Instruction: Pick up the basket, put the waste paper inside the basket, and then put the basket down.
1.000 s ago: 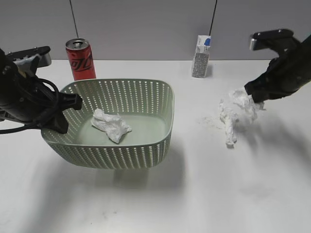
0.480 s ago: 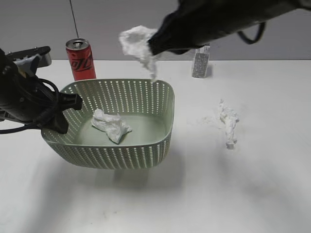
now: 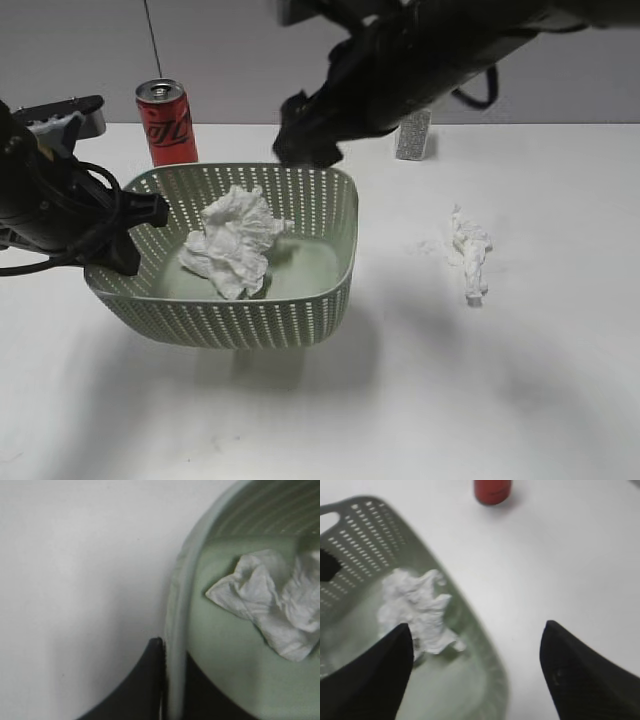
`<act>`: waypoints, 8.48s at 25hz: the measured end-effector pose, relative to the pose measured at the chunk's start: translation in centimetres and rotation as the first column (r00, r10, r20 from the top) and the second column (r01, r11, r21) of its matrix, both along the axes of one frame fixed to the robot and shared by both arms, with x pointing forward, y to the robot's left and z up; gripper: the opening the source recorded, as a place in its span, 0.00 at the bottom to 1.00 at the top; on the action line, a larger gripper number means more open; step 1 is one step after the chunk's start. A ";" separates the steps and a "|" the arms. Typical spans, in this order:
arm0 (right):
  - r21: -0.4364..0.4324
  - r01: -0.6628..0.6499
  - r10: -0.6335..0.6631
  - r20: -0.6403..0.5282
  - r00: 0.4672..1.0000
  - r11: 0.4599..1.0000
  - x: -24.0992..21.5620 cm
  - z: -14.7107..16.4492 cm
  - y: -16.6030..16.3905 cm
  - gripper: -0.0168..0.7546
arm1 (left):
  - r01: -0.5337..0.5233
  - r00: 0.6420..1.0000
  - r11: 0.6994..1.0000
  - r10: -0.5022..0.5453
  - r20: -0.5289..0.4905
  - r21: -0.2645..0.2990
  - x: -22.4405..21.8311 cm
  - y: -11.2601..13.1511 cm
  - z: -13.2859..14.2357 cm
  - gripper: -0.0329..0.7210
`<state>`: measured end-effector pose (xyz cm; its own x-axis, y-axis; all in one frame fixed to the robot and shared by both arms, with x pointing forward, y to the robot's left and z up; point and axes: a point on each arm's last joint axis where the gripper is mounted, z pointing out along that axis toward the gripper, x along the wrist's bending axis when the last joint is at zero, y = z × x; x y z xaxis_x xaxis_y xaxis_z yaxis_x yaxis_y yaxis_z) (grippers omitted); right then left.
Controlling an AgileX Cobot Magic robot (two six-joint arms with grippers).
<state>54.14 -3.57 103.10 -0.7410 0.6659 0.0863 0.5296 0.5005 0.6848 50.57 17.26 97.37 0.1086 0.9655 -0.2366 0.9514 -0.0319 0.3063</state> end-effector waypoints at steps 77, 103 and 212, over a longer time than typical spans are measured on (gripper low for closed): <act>-0.356 0.483 -0.554 -0.129 0.822 0.800 2.5 8.8 -23.4 0.73 | 0.078 0.997 0.997 -0.078 0.013 -0.027 6.8 -8.8 -3.3 0.05; -0.163 0.567 -0.568 0.044 0.822 0.808 -23.1 -0.5 -25.3 0.72 | 0.150 0.983 0.988 -0.153 0.099 0.044 6.6 -1.9 5.2 0.94; 0.203 0.638 -0.666 0.320 0.674 0.743 -29.5 0.7 -26.1 0.72 | -0.169 0.670 0.983 0.063 0.740 0.069 -27.2 12.3 8.1 0.47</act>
<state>24.64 -29.63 103.81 -0.1069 0.9940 -0.0218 0.4211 0.0651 0.9047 23.41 29.58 105.50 0.0801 0.9967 -0.0112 0.4213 -0.0236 0.9066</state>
